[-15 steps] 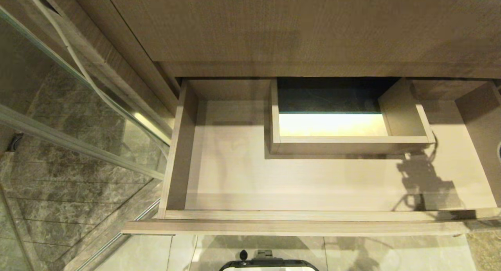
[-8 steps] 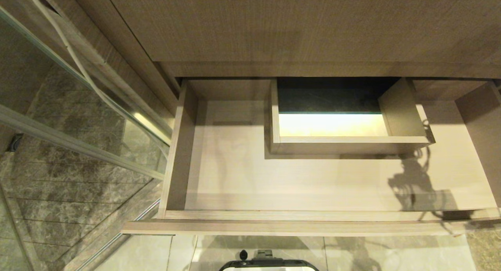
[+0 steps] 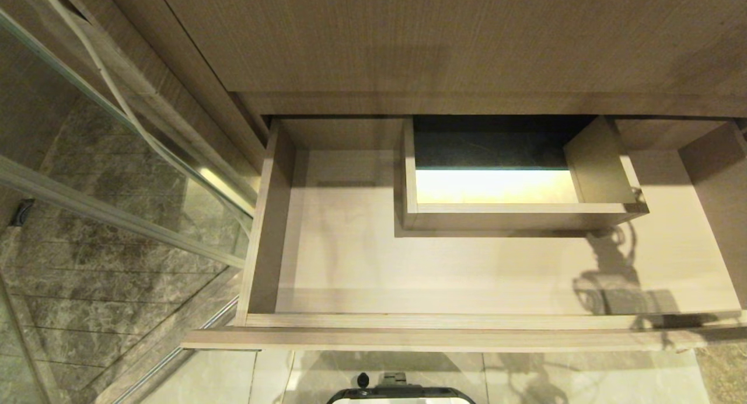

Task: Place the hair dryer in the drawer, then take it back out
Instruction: Place it on the countertop

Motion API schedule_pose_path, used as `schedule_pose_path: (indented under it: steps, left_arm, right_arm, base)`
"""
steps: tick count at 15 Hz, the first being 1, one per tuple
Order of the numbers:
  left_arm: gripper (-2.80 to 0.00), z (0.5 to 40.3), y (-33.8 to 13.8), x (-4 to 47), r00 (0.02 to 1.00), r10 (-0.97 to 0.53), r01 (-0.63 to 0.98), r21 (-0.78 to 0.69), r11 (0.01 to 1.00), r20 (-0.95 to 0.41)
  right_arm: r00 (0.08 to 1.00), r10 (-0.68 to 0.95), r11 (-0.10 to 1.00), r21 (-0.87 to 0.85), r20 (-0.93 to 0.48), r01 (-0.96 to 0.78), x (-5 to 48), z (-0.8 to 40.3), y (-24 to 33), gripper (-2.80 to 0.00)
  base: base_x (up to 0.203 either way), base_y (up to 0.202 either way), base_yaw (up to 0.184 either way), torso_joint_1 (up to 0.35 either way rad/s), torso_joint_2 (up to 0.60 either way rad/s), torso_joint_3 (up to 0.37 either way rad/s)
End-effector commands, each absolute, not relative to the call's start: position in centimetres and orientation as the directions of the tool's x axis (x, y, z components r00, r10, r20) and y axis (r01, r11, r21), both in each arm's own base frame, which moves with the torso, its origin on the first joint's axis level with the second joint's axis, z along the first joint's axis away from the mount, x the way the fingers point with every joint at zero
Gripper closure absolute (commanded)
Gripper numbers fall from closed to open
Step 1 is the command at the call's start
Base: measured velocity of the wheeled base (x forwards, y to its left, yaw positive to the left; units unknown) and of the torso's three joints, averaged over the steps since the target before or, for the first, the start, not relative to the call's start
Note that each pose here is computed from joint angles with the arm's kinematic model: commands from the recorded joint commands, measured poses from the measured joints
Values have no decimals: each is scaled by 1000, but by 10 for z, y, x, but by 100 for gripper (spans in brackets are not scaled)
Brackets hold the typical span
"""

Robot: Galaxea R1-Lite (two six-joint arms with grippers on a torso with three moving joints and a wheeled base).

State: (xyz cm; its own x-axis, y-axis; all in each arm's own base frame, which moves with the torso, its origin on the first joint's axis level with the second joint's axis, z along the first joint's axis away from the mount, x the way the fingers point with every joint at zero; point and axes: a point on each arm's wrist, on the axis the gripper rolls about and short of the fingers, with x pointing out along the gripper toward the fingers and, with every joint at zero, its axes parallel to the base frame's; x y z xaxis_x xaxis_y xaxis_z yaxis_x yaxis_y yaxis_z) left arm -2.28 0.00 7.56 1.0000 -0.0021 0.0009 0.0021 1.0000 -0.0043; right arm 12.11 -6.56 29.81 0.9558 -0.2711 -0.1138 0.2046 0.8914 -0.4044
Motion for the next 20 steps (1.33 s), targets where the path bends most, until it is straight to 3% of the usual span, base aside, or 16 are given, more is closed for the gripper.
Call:
schedule_pose_path:
  steps: [1, 6, 15, 20]
  left_arm:
    - [0, 76, 0, -23, 1000, -3, 3, -5, 1000, 2]
    - [0, 75, 0, -23, 1000, -3, 3, -5, 1000, 0]
    - [0, 75, 0, -23, 1000, -3, 3, -5, 1000, 0]
    - [0, 75, 0, -23, 1000, -3, 3, -5, 1000, 0]
  right_arm:
    - [957, -271, 888, -411, -101, 208, 117, 299, -63, 0]
    - [957, -272, 888, -410, -100, 210, 116, 298, -63, 0]
    - [958, -271, 887, -412, -96, 209, 112, 296, -60, 0]
    - [958, -272, 885, -414, -89, 213, 111, 297, -60, 0]
  base:
    - [0, 0, 0, 0, 0, 0]
    - [0, 0, 0, 95, -136, -51]
    - [0, 0, 0, 183, -476, -224]
    - [0, 0, 0, 390, -485, -240]
